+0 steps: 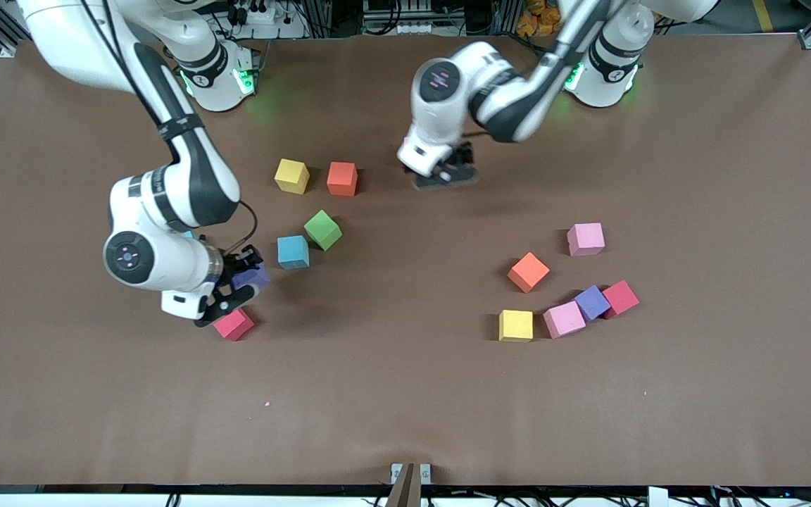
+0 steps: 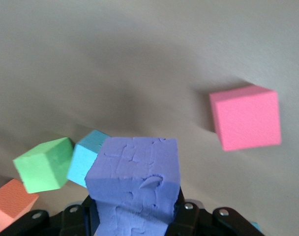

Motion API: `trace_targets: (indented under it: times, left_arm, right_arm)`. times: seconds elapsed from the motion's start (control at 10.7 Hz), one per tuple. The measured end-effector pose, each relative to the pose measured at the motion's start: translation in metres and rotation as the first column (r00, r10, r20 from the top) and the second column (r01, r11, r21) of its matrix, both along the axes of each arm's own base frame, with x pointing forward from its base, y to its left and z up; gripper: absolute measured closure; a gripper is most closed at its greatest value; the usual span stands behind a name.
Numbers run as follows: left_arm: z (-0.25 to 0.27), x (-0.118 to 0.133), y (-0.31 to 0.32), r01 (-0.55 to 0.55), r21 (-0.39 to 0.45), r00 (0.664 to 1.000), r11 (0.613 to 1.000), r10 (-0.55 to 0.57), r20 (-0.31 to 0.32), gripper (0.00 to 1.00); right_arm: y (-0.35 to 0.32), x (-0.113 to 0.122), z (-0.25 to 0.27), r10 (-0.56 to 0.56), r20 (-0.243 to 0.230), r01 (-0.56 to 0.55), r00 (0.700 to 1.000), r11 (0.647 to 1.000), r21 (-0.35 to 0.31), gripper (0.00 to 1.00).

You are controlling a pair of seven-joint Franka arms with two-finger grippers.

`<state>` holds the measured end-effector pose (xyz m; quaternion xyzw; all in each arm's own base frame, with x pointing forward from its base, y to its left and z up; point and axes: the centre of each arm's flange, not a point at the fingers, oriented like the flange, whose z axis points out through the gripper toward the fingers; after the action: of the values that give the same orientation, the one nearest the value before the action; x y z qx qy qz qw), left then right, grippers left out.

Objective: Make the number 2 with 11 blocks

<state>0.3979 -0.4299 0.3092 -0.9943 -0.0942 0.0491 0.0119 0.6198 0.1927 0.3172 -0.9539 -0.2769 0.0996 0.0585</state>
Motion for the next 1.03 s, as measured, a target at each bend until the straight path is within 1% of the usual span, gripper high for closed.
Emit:
trace_targets:
  times: [0.09,0.19,0.28,0.37,0.47,0.65,0.84,1.03]
  left_arm:
    - [0.009,0.04,0.04,-0.052,-0.005,0.999,0.999,0.052,0.007,0.0]
    - [0.013,0.076,0.083,-0.098,-0.003,0.995,0.995,0.098,0.002,0.0]
    - [0.012,0.102,0.122,-0.125,0.001,0.992,0.992,0.125,-0.011,0.0]
    - [0.009,0.12,0.16,-0.131,0.008,0.991,0.991,0.132,-0.03,0.0]
    - [0.004,0.133,0.193,-0.112,0.015,0.992,0.994,0.113,-0.05,0.0]
    - [-0.005,0.148,0.245,-0.041,0.053,0.996,0.998,0.045,-0.076,0.0]
    - [-0.022,0.152,0.274,0.028,0.072,0.994,0.997,-0.02,-0.107,0.0]
    - [-0.043,0.154,0.301,0.076,0.057,0.987,0.995,-0.067,-0.146,0.0]
  right_arm:
    - [0.019,-0.003,0.008,0.039,0.017,-0.039,0.999,0.999,0.0,0.43]
    - [0.038,-0.004,0.02,0.079,0.045,-0.079,0.996,0.997,-0.007,0.43]
    - [0.053,-0.005,0.031,0.113,0.071,-0.112,0.991,0.994,-0.018,0.43]
    - [0.066,-0.007,0.037,0.14,0.084,-0.138,0.987,0.99,-0.025,0.43]
    - [0.074,-0.01,0.038,0.155,0.087,-0.153,0.984,0.988,-0.029,0.43]
    - [0.074,-0.009,0.035,0.157,0.084,-0.155,0.984,0.987,-0.032,0.43]
    - [0.074,-0.004,0.04,0.179,0.096,-0.177,0.979,0.984,-0.026,0.43]
    - [0.091,-0.013,0.044,0.268,0.068,-0.267,0.961,0.963,-0.016,0.43]
